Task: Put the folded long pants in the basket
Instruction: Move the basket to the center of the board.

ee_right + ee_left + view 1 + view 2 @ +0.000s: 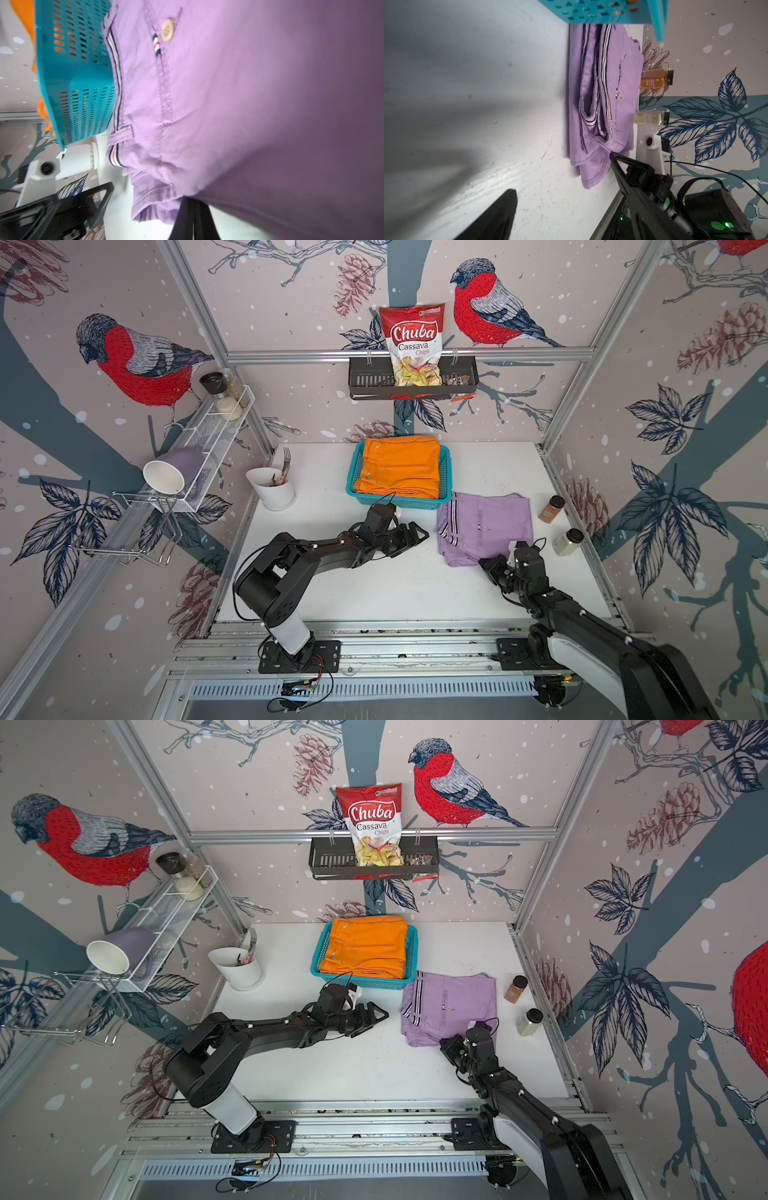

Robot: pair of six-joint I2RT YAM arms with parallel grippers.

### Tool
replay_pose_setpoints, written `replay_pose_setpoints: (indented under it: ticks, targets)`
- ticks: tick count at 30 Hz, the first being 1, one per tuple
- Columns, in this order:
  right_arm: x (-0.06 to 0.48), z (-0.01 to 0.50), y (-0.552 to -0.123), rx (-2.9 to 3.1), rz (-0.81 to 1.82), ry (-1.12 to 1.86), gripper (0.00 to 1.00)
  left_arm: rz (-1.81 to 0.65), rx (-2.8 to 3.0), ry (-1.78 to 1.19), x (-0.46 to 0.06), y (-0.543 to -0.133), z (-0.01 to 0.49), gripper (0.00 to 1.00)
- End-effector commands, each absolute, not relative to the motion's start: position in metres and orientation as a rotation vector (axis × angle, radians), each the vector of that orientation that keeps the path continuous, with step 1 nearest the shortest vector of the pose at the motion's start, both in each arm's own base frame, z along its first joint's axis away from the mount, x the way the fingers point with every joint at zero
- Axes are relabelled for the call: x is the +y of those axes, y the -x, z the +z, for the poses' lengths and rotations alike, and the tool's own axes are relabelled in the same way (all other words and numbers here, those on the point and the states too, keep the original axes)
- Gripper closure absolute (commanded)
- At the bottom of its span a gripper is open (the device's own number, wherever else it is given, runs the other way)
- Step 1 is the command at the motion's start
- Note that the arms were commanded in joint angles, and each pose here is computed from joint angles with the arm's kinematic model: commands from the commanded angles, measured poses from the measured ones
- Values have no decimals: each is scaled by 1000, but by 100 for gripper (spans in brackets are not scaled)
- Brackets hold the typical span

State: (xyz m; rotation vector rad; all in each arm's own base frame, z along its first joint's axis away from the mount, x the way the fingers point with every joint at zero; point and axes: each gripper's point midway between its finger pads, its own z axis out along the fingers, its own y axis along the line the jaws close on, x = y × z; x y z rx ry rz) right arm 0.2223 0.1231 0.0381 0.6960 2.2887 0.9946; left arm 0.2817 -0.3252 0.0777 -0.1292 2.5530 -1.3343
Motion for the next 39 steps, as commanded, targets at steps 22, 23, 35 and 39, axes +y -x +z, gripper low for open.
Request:
replay_pose_setpoints:
  ticks: [22, 23, 35, 39]
  targets:
    - [130, -3, -144, 2542, 986, -607, 100, -1330, 2591, 139, -366, -304, 47, 12]
    - [130, -3, -143, 2548, 983, -599, 100, -1328, 2591, 138, -368, -304, 49, 12]
    - [133, -1, -141, 2566, 989, -547, 99, -1311, 2672, 110, -410, -308, 36, 14]
    - [134, 1, -140, 2571, 998, -527, 94, -1262, 2686, 125, -408, -311, 27, 34]
